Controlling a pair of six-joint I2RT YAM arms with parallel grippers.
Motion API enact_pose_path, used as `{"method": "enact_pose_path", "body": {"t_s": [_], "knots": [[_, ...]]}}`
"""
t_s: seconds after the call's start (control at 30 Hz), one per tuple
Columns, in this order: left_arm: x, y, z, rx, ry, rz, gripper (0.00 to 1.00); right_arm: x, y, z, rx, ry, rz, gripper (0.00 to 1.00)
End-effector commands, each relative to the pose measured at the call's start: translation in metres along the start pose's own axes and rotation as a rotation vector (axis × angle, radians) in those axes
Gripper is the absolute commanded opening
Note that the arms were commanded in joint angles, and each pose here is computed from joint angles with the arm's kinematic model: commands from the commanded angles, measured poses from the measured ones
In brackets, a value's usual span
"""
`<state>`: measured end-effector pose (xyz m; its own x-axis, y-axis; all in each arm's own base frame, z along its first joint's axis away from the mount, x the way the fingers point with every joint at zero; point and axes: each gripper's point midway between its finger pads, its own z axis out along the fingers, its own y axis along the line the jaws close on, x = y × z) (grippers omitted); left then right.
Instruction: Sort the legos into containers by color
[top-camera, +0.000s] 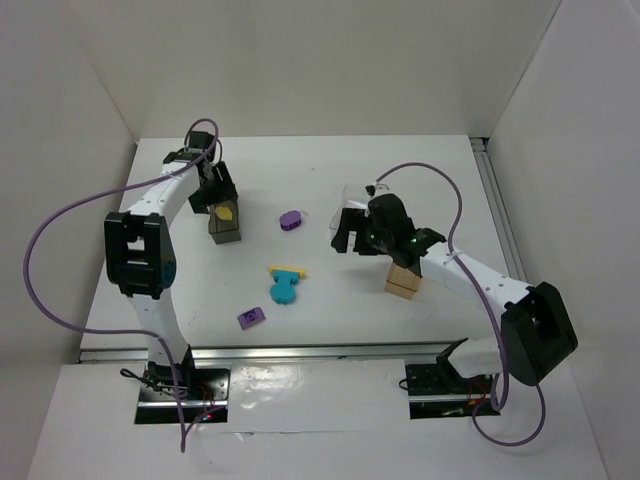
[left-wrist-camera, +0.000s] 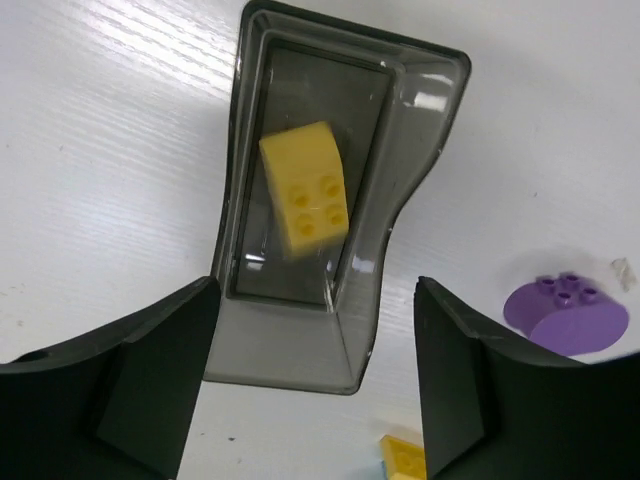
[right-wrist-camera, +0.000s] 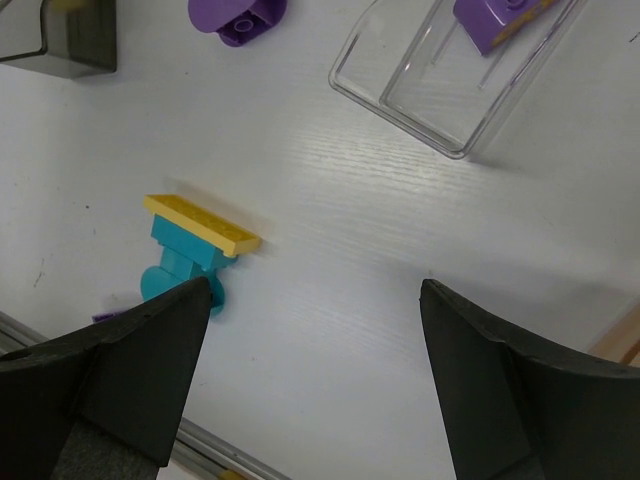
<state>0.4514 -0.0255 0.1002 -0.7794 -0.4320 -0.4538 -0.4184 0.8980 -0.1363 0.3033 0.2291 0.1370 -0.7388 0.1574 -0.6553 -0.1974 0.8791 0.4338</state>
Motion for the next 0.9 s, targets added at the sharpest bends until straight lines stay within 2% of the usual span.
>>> {"method": "enact_pose_path", "body": {"t_s": [0.0,0.03,0.13,0.2,0.27,0.3,0.37,0.4,0.43,0.47,0.53,0.57,0.63,0.67,0.7,0.87], "knots": [[-0.006,-0.010,-0.028,-0.014,-0.051,0.036,0.84,0.005,-0.002,-0.009,0.023,0.000,-0.025,0.92],[-0.008,-0.014,-0.046,0.010,-0.082,0.052,0.87,0.005,-0.002,-0.009,0.023,0.001,-0.036,0.92],[0.027,-0.019,-0.066,0.014,-0.070,0.151,0.85,0.015,0.002,-0.005,0.018,0.028,-0.052,0.92],[0.068,-0.016,-0.080,0.002,-0.048,0.226,0.83,0.018,0.003,-0.003,0.023,0.035,-0.059,0.92],[0.092,-0.012,-0.094,0.009,-0.040,0.209,0.82,0.026,0.009,-0.001,0.009,0.054,-0.094,0.90],[0.118,0.000,-0.089,-0.009,0.018,0.211,0.82,0.033,0.017,-0.002,-0.020,0.072,-0.124,0.90],[0.130,0.007,-0.095,0.006,0.029,0.173,0.80,0.048,0.051,-0.007,-0.107,0.090,-0.268,0.89],[0.129,0.011,-0.106,0.027,0.010,0.149,0.80,0.065,0.076,-0.009,-0.166,0.111,-0.379,0.89],[0.123,0.014,-0.111,0.033,-0.011,0.129,0.80,0.061,0.078,-0.006,-0.154,0.102,-0.380,0.89],[0.120,0.019,-0.118,0.028,-0.016,0.106,0.80,0.080,0.101,-0.011,-0.208,0.120,-0.489,0.89],[0.095,0.029,-0.135,0.020,-0.100,0.050,0.80,0.094,0.124,-0.003,-0.215,0.133,-0.605,0.89],[0.087,0.041,-0.134,-0.026,-0.127,0.028,0.82,0.112,0.141,-0.005,-0.261,0.156,-0.716,0.90],[0.065,0.058,-0.143,-0.053,-0.157,-0.035,0.82,0.132,0.153,0.013,-0.241,0.197,-0.833,0.90],[0.063,0.062,-0.140,-0.060,-0.136,-0.042,0.82,0.143,0.163,0.016,-0.257,0.197,-0.922,0.90],[0.055,0.073,-0.145,-0.080,-0.143,-0.078,0.82,0.148,0.165,0.030,-0.207,0.195,-0.971,0.90],[0.045,0.085,-0.151,-0.046,-0.145,-0.134,0.82,0.165,0.174,0.057,-0.189,0.188,-1.096,0.93]]}}
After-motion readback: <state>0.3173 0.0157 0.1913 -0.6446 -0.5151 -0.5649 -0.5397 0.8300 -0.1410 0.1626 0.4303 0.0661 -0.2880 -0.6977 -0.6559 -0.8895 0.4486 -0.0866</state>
